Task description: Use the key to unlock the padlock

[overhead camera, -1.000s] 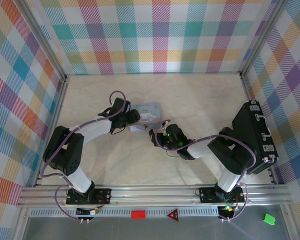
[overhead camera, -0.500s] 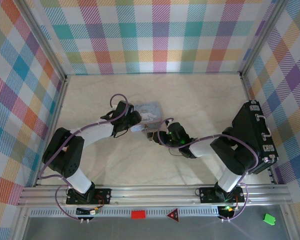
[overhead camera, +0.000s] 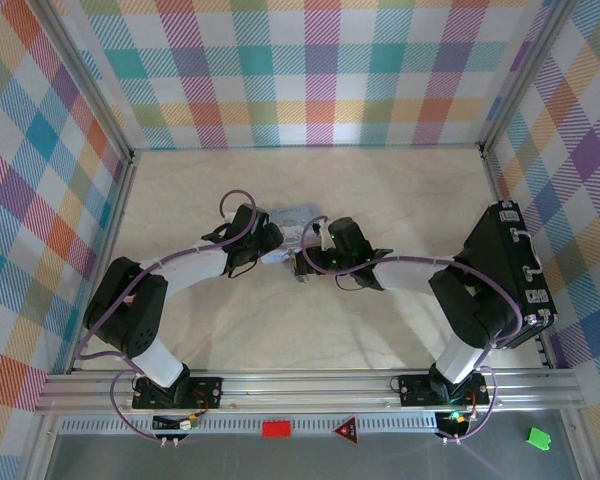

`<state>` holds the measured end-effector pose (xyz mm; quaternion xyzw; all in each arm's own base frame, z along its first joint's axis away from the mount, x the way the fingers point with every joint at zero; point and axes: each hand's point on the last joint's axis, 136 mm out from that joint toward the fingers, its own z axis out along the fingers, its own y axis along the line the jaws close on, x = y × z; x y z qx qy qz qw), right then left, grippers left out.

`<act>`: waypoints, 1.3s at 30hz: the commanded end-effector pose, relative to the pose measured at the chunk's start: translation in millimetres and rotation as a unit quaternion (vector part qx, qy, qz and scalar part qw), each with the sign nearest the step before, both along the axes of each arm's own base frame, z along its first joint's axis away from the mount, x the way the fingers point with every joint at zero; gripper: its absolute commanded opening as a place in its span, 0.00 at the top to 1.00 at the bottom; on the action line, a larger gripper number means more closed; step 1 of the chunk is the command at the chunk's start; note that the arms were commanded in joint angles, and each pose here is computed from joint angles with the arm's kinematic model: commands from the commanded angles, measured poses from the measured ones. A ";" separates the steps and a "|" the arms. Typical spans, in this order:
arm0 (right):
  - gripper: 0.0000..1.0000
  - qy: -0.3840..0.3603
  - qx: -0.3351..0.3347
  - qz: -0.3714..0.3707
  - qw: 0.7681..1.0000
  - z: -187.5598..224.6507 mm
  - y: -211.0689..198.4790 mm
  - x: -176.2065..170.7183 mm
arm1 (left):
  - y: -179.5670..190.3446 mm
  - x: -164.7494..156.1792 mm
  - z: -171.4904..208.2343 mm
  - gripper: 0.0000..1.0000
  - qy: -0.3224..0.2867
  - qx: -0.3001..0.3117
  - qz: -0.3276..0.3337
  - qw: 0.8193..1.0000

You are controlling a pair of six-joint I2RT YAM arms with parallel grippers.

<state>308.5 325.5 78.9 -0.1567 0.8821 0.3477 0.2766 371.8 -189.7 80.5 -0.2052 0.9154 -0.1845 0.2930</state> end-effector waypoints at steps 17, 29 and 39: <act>0.47 0.070 -0.055 0.048 0.995 -52.8 9.9 -2.7 | -1.4 -35.1 -30.0 0.31 0.057 0.021 -0.019 0.998; 0.55 0.094 -0.069 0.030 0.993 -66.1 10.8 0.8 | -2.6 -35.9 -30.6 0.31 0.055 0.022 -0.018 0.998; 0.63 0.105 -0.070 0.022 0.992 -69.9 13.0 0.7 | -0.8 -38.4 -32.7 0.31 0.057 0.027 -0.016 0.998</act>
